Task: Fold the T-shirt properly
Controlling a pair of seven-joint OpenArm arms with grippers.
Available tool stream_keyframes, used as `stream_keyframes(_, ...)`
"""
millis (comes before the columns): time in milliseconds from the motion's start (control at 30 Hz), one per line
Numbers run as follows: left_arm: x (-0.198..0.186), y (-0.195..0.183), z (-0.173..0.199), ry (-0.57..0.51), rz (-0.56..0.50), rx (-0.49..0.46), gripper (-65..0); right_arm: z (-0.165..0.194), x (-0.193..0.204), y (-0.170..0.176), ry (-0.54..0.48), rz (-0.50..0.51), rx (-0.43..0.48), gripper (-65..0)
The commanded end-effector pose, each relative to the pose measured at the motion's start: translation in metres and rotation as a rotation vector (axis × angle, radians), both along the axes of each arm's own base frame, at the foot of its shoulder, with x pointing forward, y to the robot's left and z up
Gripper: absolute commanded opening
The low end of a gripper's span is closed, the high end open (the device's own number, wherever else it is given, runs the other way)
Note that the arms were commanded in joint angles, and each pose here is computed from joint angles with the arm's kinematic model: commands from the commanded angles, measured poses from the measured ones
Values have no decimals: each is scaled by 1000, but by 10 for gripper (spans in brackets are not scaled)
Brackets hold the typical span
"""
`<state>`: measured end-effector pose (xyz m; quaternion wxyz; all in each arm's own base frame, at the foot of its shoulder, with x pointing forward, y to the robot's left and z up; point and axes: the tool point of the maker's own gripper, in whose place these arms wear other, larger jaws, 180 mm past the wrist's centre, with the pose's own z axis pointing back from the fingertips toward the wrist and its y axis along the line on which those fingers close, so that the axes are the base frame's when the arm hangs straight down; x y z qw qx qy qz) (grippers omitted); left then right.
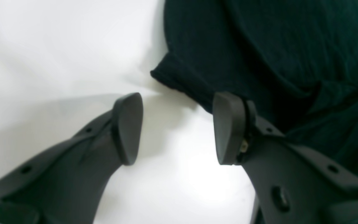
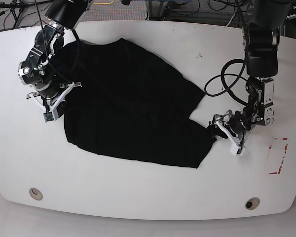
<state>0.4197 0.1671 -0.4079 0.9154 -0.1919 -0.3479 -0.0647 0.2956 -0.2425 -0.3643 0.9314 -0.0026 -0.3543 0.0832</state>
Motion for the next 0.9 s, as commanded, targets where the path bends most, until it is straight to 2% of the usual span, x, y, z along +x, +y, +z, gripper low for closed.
stream_keyframes(0,7,-1,9,-15,-11,5,-305,16,10,-1,-57,7,-10,-644)
stream_keyframes(200,12,-16,13,-34,-23,-29,-331,13,8,0,-48,9,-11,-645)
stream_keyframes(533,19,-33,18,-70,-22,-68,-485,13,8,-1,-47,5,-11,-644)
stream_keyframes(600,20,-39,19,-61,-25,-78,-485,13,9,0,-49,9,-9,-641)
stream_keyframes(733,19,-41,20,-56,-28,-73,-422,13,9,-1,-47,5,-9,-638)
stream_keyframes(867,21,-41,24,-69,-33,-68,-393,13,9,-2,-47,4,-10,-637)
